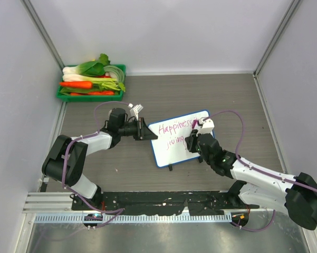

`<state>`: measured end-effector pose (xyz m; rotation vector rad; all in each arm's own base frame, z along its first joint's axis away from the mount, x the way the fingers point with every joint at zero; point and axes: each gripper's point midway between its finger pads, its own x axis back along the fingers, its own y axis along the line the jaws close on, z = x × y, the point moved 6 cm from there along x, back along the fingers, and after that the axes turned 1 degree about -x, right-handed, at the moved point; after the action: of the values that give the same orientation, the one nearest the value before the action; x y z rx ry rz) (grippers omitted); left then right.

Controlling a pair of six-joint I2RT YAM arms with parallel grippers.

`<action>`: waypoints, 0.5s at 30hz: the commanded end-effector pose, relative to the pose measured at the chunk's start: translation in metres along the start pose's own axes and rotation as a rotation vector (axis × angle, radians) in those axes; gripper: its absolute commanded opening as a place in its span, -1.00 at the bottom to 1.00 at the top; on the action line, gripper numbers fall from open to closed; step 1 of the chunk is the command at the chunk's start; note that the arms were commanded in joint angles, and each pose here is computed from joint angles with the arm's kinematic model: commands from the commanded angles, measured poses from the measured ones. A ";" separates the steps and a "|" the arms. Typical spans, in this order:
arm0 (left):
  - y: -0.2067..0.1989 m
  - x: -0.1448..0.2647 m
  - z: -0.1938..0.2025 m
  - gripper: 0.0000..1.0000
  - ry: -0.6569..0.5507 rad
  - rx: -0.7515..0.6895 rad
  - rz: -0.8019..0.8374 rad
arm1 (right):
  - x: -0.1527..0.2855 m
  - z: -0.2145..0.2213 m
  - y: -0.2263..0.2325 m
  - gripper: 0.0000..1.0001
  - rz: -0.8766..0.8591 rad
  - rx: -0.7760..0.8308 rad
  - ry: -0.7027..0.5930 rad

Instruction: Write a sentence on the whiteboard

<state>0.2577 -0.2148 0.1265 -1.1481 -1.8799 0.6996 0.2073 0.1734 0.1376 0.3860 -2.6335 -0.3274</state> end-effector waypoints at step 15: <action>0.033 -0.005 0.017 -1.00 0.029 0.013 -0.176 | 0.000 -0.044 0.027 -0.97 -0.109 -0.130 -0.134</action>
<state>0.2578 -0.2149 0.1267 -1.1484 -1.8795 0.6996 0.2115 0.1858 0.1370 0.4261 -2.6084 -0.3920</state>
